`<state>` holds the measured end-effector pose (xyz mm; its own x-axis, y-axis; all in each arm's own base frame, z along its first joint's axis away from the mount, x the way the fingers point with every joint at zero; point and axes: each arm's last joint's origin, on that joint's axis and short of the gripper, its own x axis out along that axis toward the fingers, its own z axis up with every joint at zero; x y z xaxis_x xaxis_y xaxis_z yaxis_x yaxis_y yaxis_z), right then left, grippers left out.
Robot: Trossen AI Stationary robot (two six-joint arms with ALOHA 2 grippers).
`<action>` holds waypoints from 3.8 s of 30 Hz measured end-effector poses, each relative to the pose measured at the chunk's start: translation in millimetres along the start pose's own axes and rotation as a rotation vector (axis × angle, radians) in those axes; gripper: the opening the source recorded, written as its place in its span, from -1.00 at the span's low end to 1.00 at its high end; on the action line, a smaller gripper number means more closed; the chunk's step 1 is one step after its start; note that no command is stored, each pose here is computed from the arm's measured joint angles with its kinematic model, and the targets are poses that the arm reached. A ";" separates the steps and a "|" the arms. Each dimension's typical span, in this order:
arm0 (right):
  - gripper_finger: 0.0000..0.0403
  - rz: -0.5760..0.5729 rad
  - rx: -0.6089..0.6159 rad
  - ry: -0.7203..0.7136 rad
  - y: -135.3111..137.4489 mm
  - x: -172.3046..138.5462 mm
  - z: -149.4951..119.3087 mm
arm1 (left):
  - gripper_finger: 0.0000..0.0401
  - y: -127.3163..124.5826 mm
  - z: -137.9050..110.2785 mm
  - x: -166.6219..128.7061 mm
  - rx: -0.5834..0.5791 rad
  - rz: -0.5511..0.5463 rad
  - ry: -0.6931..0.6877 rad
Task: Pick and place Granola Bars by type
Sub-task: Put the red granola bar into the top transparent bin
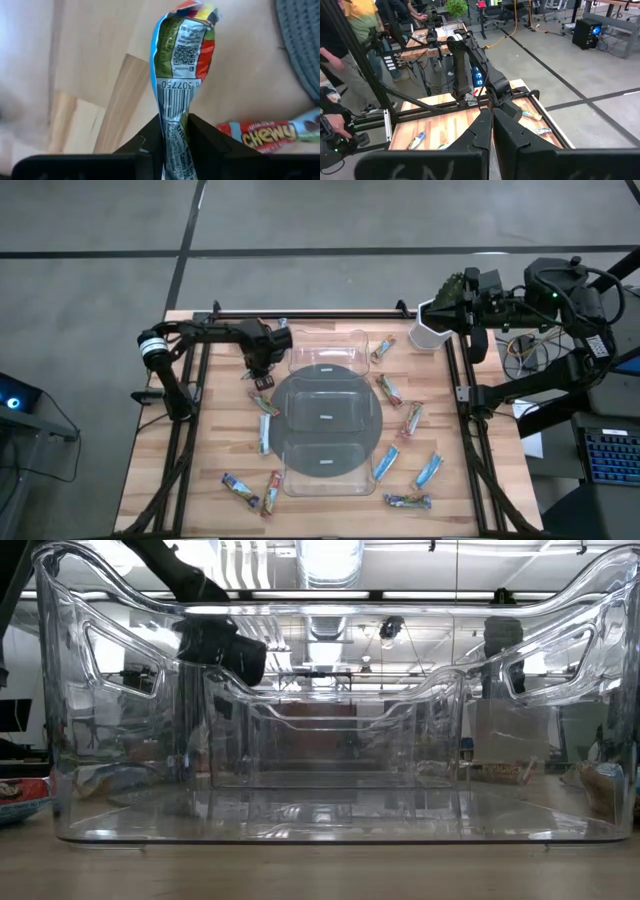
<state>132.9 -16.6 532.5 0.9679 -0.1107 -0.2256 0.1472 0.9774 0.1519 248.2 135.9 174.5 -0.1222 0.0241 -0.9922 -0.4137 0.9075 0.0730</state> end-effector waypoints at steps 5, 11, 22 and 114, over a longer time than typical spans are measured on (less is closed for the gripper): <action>-0.96 0.000 0.000 0.000 0.0 0.0 0.0 | -0.70 2.8 3.1 -27.4 0.036 0.017 0.034; -0.96 0.001 0.000 0.001 0.1 0.2 0.0 | -0.70 7.9 11.1 -80.2 0.042 0.036 -0.013; -0.96 0.002 -0.031 0.001 0.1 0.2 -0.1 | -0.70 15.7 29.5 -186.8 0.028 0.019 -0.472; -0.96 0.011 -0.018 0.004 0.3 1.4 -0.6 | 0.00 -77.9 -72.0 -99.2 0.699 0.019 -0.204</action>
<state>134.2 -16.4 531.6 0.9686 -0.0991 -0.2278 0.1327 0.9816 0.1374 227.6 32.6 274.5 0.0752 0.0581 -0.9955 0.2681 0.9604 0.0763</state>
